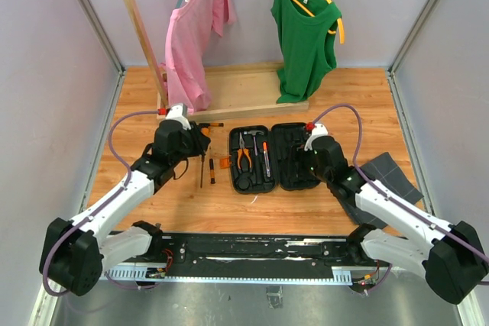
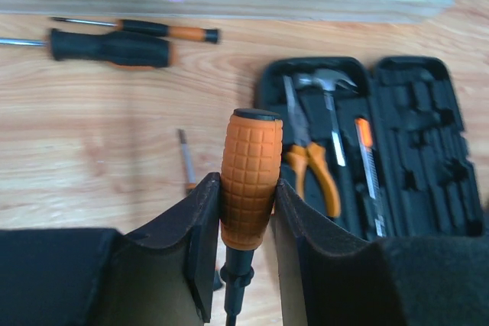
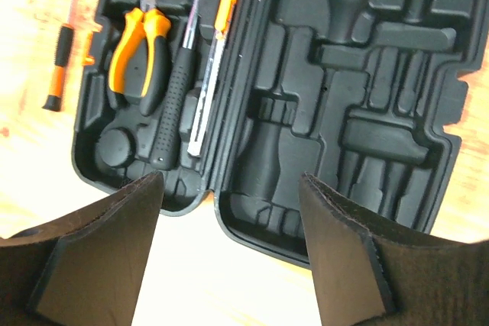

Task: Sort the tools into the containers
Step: Pick up the screwdriver from the center of the board.

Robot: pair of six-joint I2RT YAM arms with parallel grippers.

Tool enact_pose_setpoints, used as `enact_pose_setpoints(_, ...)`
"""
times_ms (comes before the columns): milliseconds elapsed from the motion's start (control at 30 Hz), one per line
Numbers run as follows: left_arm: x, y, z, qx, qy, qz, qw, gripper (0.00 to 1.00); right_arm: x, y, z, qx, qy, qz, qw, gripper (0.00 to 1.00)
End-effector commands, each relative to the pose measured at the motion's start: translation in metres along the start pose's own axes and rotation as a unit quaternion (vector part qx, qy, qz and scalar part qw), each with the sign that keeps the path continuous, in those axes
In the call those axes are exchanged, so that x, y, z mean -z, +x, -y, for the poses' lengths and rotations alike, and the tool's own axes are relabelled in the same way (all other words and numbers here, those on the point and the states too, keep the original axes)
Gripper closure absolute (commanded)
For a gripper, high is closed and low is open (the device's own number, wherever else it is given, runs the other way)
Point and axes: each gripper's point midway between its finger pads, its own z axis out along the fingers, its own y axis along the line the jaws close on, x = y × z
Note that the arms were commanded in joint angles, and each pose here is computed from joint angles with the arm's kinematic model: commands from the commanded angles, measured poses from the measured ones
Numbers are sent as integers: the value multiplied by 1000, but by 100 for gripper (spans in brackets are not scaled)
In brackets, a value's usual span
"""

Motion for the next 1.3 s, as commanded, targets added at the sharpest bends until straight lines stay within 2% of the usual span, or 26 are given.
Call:
enact_pose_setpoints(0,6,-1,48,6,81,12,997,72,2,-20,-11,-18,-35,44,998,27)
enact_pose_setpoints(300,7,13,127,-23,191,6,981,72,15,-36,-22,-41,-84,125,988,24)
enact_pose_setpoints(633,14,20,199,-23,283,5,959,74,41,-43,-58,-36,-190,141,971,24)
enact_pose_setpoints(1267,26,29,251,37,361,-1,932,75,37,-48,-89,-62,-270,126,953,30)
